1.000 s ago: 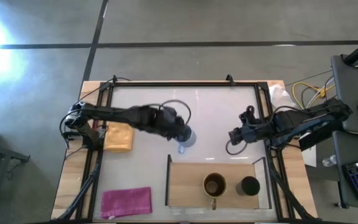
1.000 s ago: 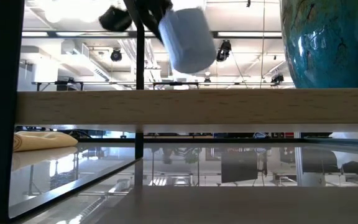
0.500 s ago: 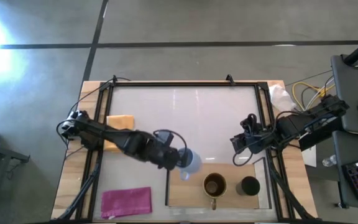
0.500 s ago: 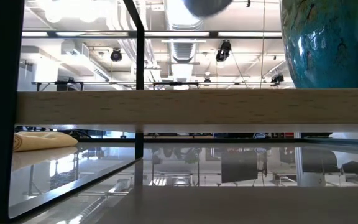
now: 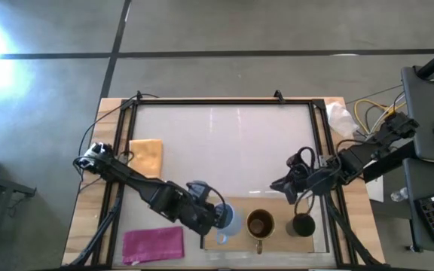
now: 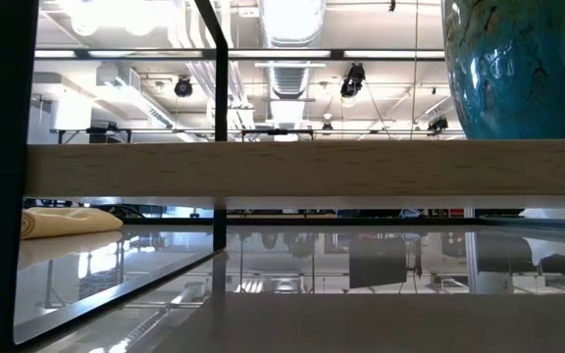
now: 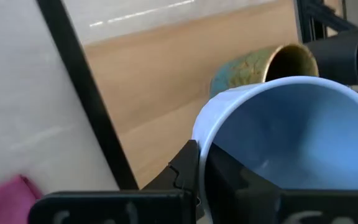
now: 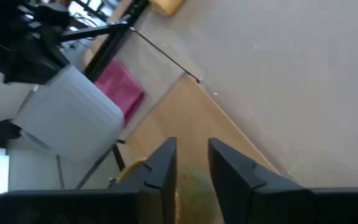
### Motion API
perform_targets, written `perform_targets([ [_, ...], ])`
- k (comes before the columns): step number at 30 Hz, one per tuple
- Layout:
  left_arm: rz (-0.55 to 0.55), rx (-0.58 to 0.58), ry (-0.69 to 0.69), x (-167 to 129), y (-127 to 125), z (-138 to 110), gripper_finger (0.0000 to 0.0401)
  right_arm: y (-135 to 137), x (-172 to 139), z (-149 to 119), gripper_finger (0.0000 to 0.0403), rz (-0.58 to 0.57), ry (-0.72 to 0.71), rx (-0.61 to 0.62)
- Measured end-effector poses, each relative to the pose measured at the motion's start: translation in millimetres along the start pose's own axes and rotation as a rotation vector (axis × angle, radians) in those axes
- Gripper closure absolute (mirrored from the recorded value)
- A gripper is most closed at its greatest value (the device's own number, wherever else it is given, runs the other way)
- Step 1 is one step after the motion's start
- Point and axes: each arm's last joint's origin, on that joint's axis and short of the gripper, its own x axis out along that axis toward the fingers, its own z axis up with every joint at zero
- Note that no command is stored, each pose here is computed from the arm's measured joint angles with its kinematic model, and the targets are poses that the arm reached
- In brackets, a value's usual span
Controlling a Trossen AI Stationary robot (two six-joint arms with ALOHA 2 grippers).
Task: Stack small to large cups/mugs on shelf
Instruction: Put the blue mug on the shelf
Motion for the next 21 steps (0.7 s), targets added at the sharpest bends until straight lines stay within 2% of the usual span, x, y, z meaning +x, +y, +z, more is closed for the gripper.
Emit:
perform_targets([
  [6,0.021,0.000,0.019,10,-1,-3,0.0401,8,27,-2,0.0388,0.020,0.053,-0.032],
  [15,0.103,-0.008,0.045,18,4,-3,0.0401,24,75,1,0.0394,0.182,0.147,-0.054],
  [21,0.163,-0.007,0.048,18,10,1,0.0401,23,92,1,0.0394,0.172,0.206,-0.083],
])
